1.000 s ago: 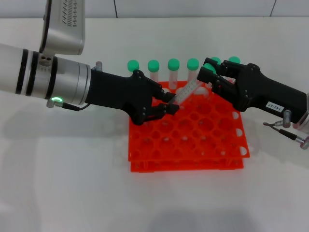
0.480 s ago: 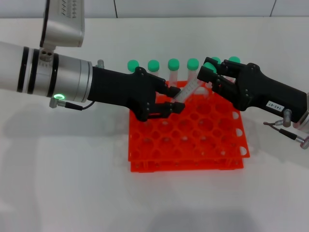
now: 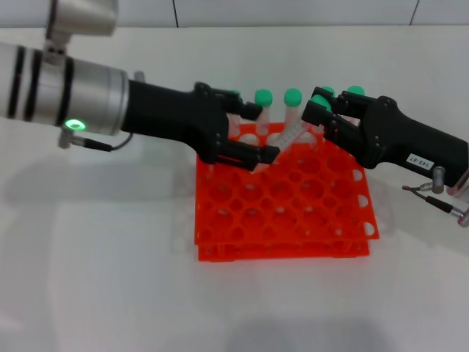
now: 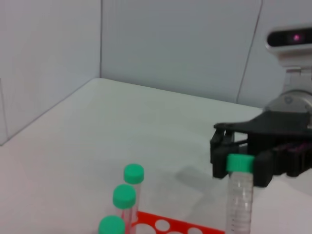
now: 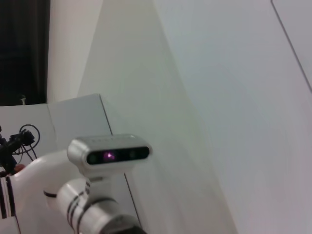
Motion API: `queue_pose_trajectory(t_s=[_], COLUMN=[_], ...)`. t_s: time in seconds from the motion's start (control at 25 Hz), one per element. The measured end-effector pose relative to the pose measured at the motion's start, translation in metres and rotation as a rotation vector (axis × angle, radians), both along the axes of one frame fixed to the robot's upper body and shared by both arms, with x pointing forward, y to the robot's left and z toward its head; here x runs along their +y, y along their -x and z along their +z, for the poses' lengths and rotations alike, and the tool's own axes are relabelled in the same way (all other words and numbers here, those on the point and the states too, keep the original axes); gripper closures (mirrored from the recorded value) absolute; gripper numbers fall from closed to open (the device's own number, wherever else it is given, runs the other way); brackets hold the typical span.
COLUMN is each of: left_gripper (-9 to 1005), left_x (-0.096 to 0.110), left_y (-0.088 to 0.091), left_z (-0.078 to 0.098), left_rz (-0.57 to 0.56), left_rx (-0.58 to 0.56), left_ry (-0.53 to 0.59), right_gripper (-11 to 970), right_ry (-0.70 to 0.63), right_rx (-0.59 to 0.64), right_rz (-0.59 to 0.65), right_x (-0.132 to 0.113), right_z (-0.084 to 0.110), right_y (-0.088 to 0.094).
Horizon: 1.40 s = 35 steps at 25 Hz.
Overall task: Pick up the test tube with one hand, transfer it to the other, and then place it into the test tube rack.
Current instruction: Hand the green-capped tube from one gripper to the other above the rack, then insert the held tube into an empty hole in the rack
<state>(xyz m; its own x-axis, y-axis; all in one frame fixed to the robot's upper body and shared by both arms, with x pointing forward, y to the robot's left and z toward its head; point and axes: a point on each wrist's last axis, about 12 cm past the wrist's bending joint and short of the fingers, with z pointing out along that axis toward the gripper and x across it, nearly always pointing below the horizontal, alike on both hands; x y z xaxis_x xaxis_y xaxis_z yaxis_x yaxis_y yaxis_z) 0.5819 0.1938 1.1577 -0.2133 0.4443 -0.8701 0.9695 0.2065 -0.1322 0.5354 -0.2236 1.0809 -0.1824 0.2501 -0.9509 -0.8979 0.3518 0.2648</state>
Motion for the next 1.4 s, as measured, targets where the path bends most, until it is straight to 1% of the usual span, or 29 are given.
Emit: queue_pose_trajectory(t_s=[0.04,0.08,0.12,0.2,0.28,0.4,0.56,0.68,0.8,0.96,1.2,1.4], left_gripper=[399,348,296,194,158,103,103,103,103,103,103,103], left_x=[0.002,0.002,0.01,0.016,0.023,0.036,0.053,0.069,0.084,0.099,0.119,0.135], left_y=[0.002,0.002,0.01,0.016,0.023,0.035,0.052,0.069,0.086,0.103,0.121,0.126], left_z=[0.006,0.006,0.022,0.03,0.04,0.048,0.052,0.053,0.05,0.041,0.021,-0.003], left_rz=[0.004,0.004,0.02,0.042,0.083,0.153,0.239,0.305,0.365,0.42,0.467,0.522], left_rx=[0.0,0.0,-0.004,-0.01,-0.014,-0.008,0.0,-0.007,-0.007,0.003,-0.002,0.014], left_ry=[-0.001,-0.001,-0.006,-0.011,-0.016,-0.019,-0.034,-0.05,-0.071,-0.086,-0.08,-0.067], right_gripper=[705,705,705,705,705,705,705,705,704,704,704,704], right_ry=[0.0,0.002,0.002,0.005,0.009,0.023,0.071,0.135,0.179,0.183,0.195,0.209], right_rx=[0.0,-0.002,-0.002,-0.008,-0.015,-0.03,-0.042,-0.056,-0.077,-0.092,-0.121,-0.12], right_rz=[0.0,0.002,0.002,0.007,0.012,0.028,0.078,0.122,0.139,0.147,0.185,0.193], right_x=[0.0,-0.001,-0.001,-0.002,-0.004,-0.004,0.002,0.008,0.013,0.015,0.028,0.033], right_z=[0.0,0.0,0.0,0.003,0.006,0.01,0.015,0.022,0.029,0.037,0.055,0.058], right_y=[0.0,0.0,0.0,-0.002,-0.004,-0.007,-0.014,-0.023,-0.031,-0.036,-0.049,-0.053])
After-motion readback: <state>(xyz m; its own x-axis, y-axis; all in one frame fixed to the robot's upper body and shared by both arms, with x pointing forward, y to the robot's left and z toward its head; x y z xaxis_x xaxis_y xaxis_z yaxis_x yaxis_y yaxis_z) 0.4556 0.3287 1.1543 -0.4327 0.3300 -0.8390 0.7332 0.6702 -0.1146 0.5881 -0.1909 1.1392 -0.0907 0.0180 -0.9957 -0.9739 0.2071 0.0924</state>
